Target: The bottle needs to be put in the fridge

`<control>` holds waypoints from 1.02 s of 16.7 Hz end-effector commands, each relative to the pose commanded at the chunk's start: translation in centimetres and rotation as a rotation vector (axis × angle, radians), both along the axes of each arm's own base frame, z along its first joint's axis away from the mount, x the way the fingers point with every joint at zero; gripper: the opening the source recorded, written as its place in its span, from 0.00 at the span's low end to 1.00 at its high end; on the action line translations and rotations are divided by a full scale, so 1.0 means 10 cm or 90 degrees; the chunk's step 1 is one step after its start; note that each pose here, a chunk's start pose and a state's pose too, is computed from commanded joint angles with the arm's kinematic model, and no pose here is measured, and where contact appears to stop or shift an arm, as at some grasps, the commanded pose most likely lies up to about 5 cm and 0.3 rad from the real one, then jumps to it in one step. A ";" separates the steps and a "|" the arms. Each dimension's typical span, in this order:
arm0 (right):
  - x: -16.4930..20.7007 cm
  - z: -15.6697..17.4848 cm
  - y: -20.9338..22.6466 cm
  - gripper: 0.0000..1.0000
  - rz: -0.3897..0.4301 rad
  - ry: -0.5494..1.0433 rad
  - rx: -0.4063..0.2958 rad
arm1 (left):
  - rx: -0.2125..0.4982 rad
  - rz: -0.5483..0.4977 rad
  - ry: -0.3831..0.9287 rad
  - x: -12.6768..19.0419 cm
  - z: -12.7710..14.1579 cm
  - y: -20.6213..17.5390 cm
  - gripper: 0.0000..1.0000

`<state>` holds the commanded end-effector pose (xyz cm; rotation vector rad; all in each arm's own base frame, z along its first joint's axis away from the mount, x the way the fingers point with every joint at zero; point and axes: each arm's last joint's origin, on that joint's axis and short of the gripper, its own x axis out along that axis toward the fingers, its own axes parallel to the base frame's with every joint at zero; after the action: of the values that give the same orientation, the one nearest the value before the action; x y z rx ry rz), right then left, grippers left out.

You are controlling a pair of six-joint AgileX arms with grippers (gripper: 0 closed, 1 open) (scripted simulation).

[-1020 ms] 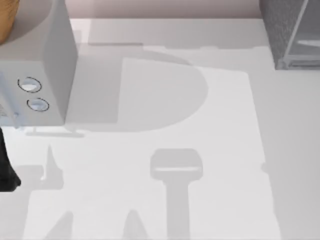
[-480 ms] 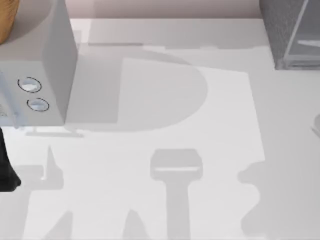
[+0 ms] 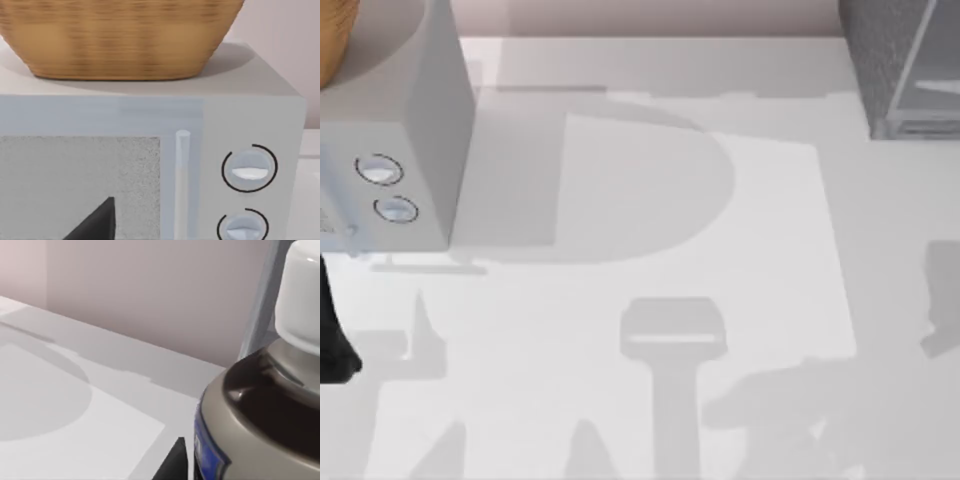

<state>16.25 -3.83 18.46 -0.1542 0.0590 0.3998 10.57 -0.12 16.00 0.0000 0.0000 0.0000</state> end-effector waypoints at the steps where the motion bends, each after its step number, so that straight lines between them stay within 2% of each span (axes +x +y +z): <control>1: -0.08 0.01 0.06 0.01 -0.025 -0.007 0.003 | 0.000 0.000 0.000 0.00 0.00 0.00 1.00; 5: -0.33 -0.06 0.24 0.01 -0.127 -0.023 0.035 | 0.000 0.000 0.000 0.00 0.00 0.00 1.00; 10: -0.52 -0.21 0.35 0.01 -0.226 -0.032 0.081 | 0.000 0.000 0.000 0.00 0.00 0.00 1.00; 13: -0.56 -0.25 0.37 0.01 -0.252 -0.036 0.097 | 0.000 0.000 0.000 0.00 0.00 0.00 1.00; 17: -0.57 -0.25 0.37 0.01 -0.255 -0.038 0.098 | 0.000 0.000 0.000 0.00 0.00 0.00 1.00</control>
<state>10.57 -0.12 16.00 0.0000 0.0000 0.0000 10.57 -0.12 16.00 0.0000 0.0000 0.0000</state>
